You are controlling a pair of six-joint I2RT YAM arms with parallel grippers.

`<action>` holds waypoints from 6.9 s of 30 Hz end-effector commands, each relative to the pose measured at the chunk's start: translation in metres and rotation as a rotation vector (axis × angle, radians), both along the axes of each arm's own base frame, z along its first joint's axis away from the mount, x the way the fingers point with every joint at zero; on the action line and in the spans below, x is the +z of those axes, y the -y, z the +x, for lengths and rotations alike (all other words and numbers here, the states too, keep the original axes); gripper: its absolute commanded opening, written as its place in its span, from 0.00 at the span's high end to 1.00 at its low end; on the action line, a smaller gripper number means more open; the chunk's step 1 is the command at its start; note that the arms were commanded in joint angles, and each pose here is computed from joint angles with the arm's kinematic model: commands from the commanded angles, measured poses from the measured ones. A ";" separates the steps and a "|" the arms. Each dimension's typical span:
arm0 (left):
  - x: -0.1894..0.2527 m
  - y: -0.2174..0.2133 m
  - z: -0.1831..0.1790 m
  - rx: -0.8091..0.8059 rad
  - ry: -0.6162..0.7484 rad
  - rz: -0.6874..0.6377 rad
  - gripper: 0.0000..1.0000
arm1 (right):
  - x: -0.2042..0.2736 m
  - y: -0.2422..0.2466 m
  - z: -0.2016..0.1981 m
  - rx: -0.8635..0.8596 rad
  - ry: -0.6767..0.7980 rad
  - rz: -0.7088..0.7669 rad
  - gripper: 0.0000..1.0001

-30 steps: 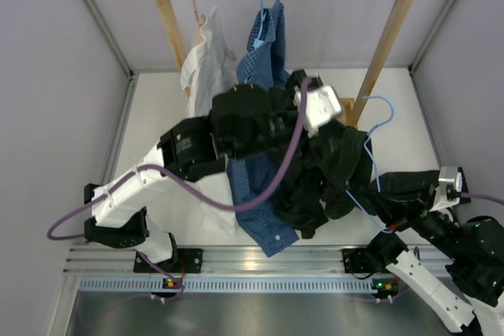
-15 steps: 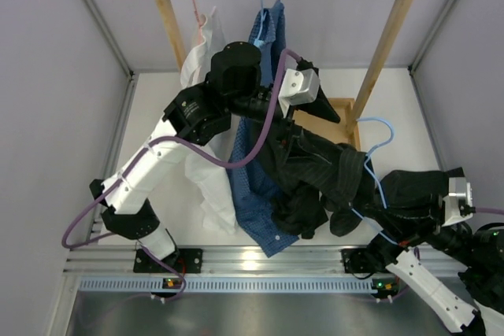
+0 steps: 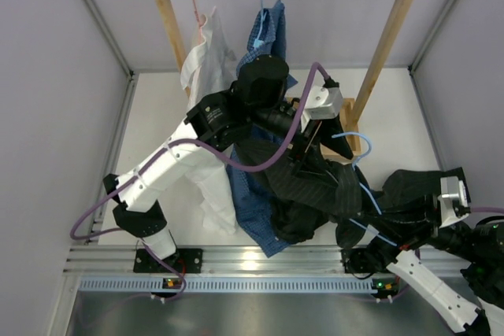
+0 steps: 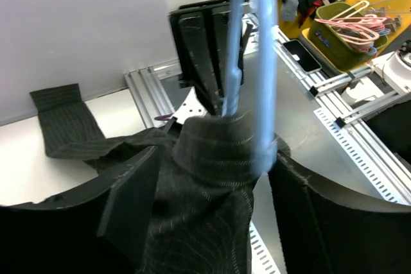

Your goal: Place the shirt on the hanger

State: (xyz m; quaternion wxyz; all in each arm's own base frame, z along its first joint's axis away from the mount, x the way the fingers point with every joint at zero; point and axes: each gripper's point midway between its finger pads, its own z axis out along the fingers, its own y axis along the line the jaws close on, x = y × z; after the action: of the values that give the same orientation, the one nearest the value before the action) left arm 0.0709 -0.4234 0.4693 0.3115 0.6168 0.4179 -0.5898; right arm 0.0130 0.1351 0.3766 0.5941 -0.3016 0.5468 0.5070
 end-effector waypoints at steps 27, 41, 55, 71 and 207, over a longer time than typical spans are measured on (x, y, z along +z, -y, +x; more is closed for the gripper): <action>0.021 -0.021 0.053 0.559 0.017 -0.060 1.00 | -0.027 0.075 0.037 -0.480 -0.253 -0.092 0.24; 0.024 -0.016 0.081 0.747 -0.137 -0.136 1.00 | -0.065 0.048 0.103 -0.623 -0.570 0.212 0.51; 0.020 -0.018 0.081 0.746 -0.138 -0.190 1.00 | -0.096 0.052 0.126 -0.728 -0.677 0.338 0.90; -0.003 -0.051 0.061 0.697 -0.015 -0.176 1.00 | -0.052 0.109 0.135 -0.994 -0.488 0.253 1.00; -0.094 0.007 0.034 0.283 -0.032 0.042 0.02 | 0.033 -0.039 0.113 -0.433 -0.073 -0.160 1.00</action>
State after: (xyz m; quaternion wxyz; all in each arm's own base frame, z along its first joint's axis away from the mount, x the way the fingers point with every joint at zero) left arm 0.0918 -0.4353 0.3388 0.3033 0.5824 0.5052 -0.5600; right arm 0.1184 0.1831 0.3964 0.6261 -0.2466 0.6623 0.3295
